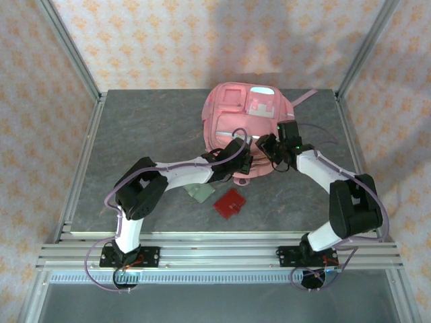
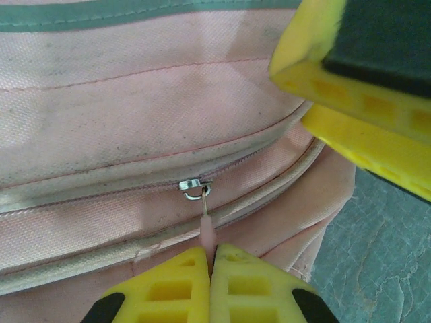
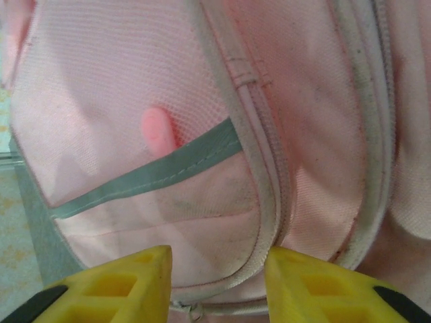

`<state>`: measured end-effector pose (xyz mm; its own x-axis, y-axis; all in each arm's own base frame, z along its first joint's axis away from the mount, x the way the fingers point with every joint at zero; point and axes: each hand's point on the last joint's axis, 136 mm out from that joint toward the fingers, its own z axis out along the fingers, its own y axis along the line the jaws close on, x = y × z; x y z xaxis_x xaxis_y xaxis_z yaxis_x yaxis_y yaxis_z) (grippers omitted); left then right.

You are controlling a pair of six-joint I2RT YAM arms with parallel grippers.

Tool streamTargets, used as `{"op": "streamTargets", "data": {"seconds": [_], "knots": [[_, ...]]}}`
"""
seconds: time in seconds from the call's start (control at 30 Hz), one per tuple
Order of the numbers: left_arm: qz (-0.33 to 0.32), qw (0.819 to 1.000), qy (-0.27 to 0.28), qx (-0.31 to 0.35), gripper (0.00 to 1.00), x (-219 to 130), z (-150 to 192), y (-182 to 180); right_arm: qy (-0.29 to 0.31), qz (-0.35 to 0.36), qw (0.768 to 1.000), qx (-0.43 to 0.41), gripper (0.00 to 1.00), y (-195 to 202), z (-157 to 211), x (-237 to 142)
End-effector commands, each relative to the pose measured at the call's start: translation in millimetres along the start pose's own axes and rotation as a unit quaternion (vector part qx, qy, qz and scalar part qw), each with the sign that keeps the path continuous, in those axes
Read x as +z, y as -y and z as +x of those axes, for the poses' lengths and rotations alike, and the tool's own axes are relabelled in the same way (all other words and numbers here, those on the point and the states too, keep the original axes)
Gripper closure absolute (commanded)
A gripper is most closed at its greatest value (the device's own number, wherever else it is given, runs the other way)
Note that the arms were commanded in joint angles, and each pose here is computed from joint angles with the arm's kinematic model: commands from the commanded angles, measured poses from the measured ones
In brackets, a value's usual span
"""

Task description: Pack the student bag

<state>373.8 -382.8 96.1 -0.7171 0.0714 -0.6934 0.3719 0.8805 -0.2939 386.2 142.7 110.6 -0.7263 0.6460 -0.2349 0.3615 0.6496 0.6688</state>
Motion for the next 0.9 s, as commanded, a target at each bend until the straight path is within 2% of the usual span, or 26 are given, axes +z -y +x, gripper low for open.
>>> {"op": "streamTargets", "data": {"seconds": [0.0,0.07,0.13,0.27,0.53,0.6,0.7,0.87], "knots": [[0.015,1.000,0.007,-0.001,1.00,-13,-4,9,0.011,-0.031,0.999,-0.003,0.75,-18,-7,9],[0.003,1.000,0.003,-0.003,1.00,-12,-2,1,0.026,-0.026,0.999,-0.004,0.94,-19,-13,8],[-0.011,1.000,-0.002,-0.012,1.00,-10,2,-13,0.042,-0.025,0.999,-0.007,1.00,-21,-19,3],[-0.040,0.998,0.011,-0.039,1.00,-22,-8,-51,0.070,-0.022,0.997,-0.009,1.00,-23,-32,-8],[-0.124,0.987,0.026,-0.095,1.00,-54,-11,-154,0.092,-0.014,0.996,-0.002,1.00,-14,-45,-16],[-0.136,0.985,0.027,-0.101,1.00,-59,-10,-166,0.093,-0.015,0.996,-0.002,1.00,-16,-47,-16],[-0.119,0.988,0.016,-0.094,1.00,-61,-4,-159,0.105,-0.014,0.994,-0.006,1.00,-21,-58,-20],[-0.071,0.996,0.004,-0.045,1.00,-59,9,-109,0.136,-0.004,0.991,-0.009,1.00,-28,-98,-29]]}}
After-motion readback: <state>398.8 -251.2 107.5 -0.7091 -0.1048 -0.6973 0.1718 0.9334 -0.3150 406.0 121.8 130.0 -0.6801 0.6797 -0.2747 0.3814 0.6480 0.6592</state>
